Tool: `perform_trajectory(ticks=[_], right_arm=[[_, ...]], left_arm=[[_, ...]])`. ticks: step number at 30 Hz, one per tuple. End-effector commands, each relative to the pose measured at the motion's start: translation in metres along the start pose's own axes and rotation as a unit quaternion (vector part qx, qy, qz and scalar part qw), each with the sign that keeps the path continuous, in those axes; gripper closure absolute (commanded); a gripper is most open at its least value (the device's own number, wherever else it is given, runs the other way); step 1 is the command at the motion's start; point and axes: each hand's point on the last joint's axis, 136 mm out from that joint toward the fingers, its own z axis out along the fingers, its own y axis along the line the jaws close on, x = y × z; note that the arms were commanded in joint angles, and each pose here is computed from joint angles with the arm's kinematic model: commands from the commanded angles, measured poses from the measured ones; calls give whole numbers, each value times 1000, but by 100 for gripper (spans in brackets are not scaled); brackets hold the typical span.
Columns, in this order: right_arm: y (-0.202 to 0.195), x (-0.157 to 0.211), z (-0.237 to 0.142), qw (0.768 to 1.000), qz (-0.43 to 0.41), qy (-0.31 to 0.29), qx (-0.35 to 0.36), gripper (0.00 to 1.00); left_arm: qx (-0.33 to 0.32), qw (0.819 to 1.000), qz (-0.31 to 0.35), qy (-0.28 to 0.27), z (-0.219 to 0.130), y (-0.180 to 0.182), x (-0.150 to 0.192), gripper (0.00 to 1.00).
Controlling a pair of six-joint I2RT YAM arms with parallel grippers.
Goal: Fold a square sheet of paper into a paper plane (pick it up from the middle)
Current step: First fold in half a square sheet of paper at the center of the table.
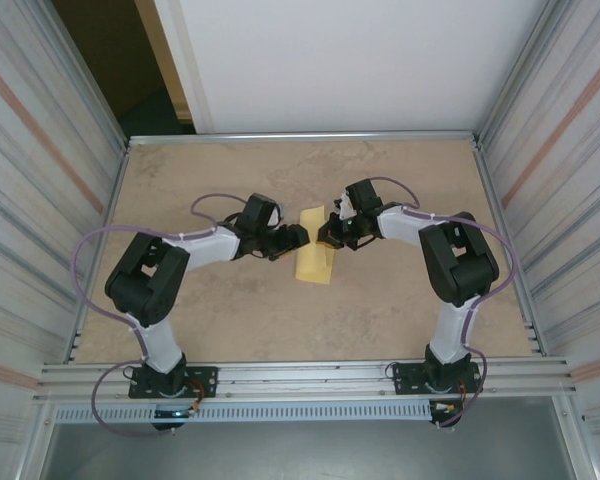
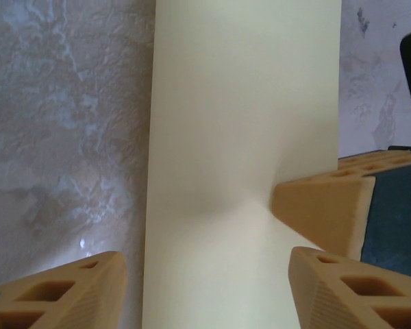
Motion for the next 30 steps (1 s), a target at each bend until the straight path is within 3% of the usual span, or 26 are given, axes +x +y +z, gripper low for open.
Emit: perform_trajectory(ticks=[1,18,20,26,30], right_arm=[[0,0,0,1000,17,12,-6,100],[-16,12,4,997,70,33,4,97],[-16,11,0,997,71,27,5,91],[-24,4,-33,996,85,-22,19,59],[-39,1,-70,992,91,-78,31,50]], left_arm=[[-23,1000,18,10,5,3,-2,38],[-60,996,28,60,32,12,4,56],[-76,994,31,66,33,17,8,59],[-137,985,54,91,40,42,25,60],[-174,976,64,116,43,58,40,60]])
